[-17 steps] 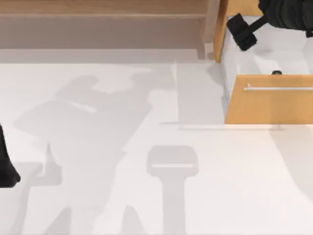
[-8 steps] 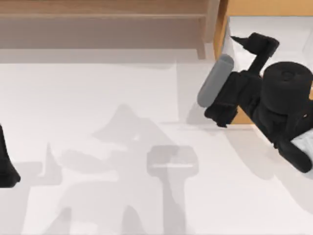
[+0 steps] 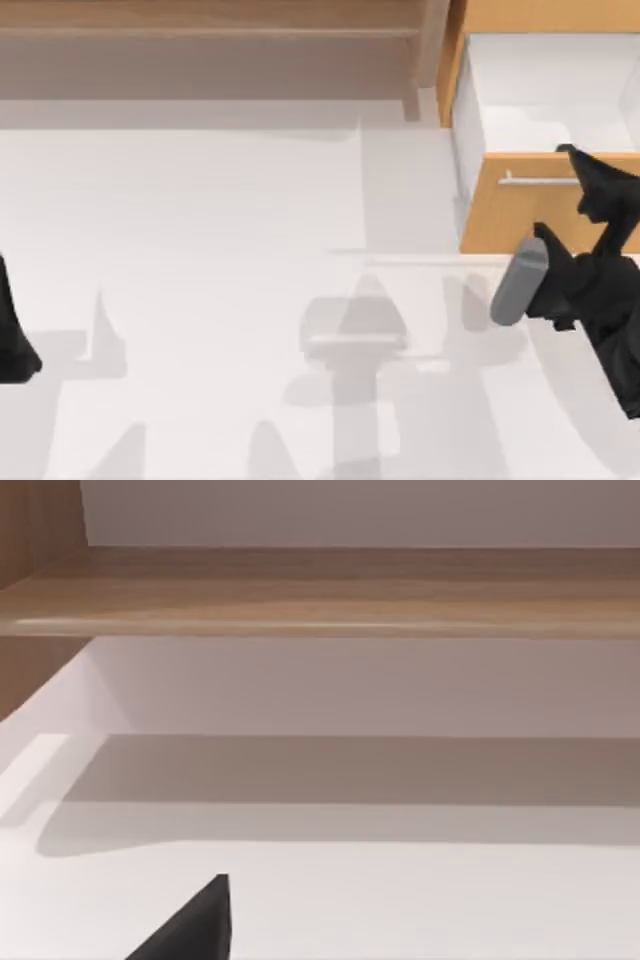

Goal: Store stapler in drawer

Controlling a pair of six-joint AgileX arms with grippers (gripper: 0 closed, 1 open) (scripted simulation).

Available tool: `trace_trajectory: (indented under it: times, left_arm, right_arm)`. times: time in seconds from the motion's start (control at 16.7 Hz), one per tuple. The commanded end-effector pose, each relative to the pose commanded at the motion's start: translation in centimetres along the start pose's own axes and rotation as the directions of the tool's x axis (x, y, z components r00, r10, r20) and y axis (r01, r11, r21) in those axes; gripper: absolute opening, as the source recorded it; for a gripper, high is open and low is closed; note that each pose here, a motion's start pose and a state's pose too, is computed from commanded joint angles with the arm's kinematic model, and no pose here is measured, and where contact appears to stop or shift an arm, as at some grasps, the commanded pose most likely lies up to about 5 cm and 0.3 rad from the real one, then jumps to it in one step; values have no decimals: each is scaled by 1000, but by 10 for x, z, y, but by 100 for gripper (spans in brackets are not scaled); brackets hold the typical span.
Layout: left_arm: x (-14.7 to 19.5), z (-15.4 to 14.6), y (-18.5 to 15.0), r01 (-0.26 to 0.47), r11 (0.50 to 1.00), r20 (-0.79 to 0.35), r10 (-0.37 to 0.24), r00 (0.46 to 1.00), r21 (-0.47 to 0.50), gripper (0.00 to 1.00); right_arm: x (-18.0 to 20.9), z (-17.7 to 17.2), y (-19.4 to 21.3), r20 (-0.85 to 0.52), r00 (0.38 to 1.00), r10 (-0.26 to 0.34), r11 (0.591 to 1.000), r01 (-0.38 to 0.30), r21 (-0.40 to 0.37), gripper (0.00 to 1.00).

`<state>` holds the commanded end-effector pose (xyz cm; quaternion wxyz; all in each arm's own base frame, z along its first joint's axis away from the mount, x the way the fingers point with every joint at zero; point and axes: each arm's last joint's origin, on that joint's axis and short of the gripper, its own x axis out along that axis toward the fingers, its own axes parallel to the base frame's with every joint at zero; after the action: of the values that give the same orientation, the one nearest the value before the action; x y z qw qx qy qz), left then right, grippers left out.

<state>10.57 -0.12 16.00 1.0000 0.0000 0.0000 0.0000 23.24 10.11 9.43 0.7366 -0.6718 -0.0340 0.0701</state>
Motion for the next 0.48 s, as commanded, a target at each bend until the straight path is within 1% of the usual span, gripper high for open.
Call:
trace_trajectory:
  times: [0.12,0.24,0.48]
  left_arm:
    - [0,0,0,0,1000,0,0,1000,0,100]
    - [0,0,0,0,1000,0,0,1000,0,100]
    - [0,0,0,0,1000,0,0,1000,0,100]
  right_arm:
    - [-6,-16,2,-81,996,-32,998,28,-55,100]
    - [-9,-26,3,-138,989,-53,995,41,-87,100]
    - [-9,-29,3,-154,986,-59,995,44,-95,100]
